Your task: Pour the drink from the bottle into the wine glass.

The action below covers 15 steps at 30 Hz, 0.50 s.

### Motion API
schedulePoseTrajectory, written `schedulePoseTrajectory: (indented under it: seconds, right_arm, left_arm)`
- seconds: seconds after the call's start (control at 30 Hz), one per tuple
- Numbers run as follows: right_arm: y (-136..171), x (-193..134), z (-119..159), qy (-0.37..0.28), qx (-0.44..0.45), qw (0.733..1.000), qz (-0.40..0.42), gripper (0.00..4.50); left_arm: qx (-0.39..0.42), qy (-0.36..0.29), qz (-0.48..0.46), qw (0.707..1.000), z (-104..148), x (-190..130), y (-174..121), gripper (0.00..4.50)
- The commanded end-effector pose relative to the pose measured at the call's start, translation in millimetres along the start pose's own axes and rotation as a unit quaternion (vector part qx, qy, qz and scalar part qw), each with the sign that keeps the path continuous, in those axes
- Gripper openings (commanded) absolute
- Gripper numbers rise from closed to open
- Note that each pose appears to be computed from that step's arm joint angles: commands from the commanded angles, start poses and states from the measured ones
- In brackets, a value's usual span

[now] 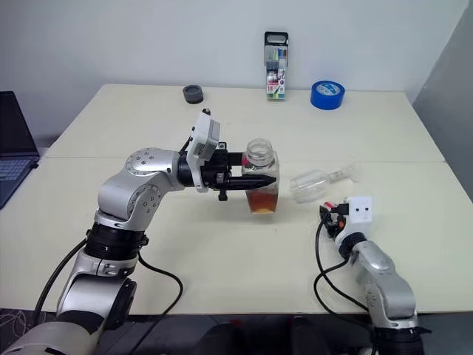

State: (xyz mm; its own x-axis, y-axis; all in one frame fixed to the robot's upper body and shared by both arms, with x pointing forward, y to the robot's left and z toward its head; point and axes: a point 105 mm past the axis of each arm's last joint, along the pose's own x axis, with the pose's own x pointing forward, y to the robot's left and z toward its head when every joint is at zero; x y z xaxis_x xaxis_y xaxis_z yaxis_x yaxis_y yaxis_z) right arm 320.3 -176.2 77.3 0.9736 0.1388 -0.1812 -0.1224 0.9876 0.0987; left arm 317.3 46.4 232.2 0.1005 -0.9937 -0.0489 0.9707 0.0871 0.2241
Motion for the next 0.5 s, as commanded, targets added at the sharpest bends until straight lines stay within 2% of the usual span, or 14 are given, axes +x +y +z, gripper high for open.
schedulePoseTrajectory:
  seconds: [0.03,0.17,0.37,0.5]
  right_arm:
    - [-11,-2,13,-0.029,-0.016,0.999,-0.033,3.1]
    - [-16,-8,21,-0.04,-0.033,0.998,-0.038,4.44]
    - [3,-18,36,-0.054,-0.078,0.995,0.017,4.44]
    - [33,-30,57,-0.077,-0.108,0.984,0.121,4.44]
  left_arm:
    - [0.035,-0.017,-0.008,0.999,19,1,-2,1.82]
    - [0.035,-0.015,-0.007,0.999,18,0,-2,1.82]
    - [0.035,-0.016,-0.006,0.999,17,0,-2,1.82]
    - [0.034,-0.017,-0.005,0.999,17,1,-2,1.82]
